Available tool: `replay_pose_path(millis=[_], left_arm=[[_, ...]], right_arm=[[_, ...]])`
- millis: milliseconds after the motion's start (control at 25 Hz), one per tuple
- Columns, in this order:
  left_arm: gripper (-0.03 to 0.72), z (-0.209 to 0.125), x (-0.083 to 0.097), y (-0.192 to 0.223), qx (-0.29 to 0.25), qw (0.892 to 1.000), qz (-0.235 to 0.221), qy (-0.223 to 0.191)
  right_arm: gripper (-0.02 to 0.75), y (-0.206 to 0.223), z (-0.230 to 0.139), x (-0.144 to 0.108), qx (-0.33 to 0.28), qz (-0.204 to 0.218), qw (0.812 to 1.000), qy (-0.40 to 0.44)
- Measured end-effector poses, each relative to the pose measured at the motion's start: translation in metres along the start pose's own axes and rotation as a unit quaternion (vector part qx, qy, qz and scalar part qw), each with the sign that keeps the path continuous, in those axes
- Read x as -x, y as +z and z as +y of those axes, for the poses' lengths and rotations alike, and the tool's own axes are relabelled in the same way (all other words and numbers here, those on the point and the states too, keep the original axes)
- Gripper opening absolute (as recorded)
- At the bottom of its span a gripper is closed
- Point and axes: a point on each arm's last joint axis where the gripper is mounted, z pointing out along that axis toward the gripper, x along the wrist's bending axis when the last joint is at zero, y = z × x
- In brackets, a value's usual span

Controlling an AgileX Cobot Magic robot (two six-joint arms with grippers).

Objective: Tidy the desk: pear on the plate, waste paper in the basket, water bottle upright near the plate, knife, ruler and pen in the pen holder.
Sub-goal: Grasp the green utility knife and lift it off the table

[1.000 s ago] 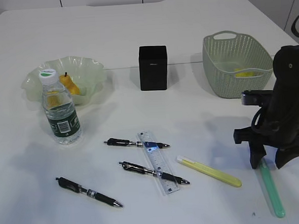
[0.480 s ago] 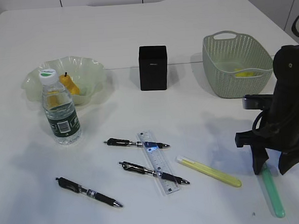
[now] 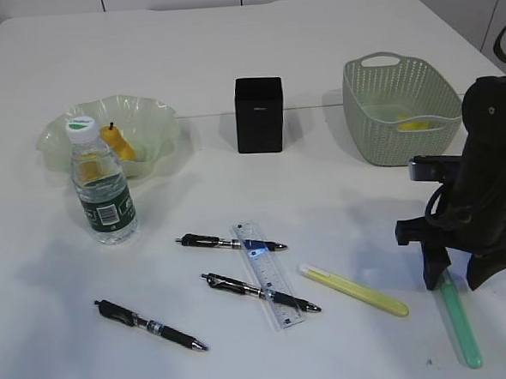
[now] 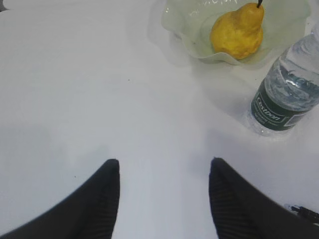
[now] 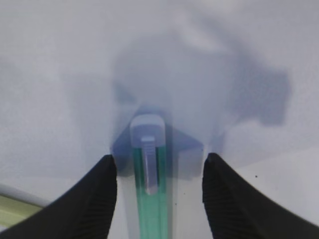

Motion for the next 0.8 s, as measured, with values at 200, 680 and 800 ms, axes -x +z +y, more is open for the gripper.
replay_pose_path(millis=[200, 680, 800], left_arm=[[0.402, 0.0, 0.0, 0.0, 0.0, 1.0, 0.0, 0.0], [0.402, 0.0, 0.0, 0.0, 0.0, 1.0, 0.0, 0.0], [0.402, 0.0, 0.0, 0.0, 0.0, 1.0, 0.0, 0.0]], right_arm=[[0.393, 0.0, 0.0, 0.0, 0.0, 0.0, 1.0, 0.0], [0.246, 0.0, -0.0008, -0.0002, -0.004, 0.001, 1.0, 0.002], [0.237, 0.0, -0.0008, -0.0005, -0.005, 0.003, 1.0, 0.003]])
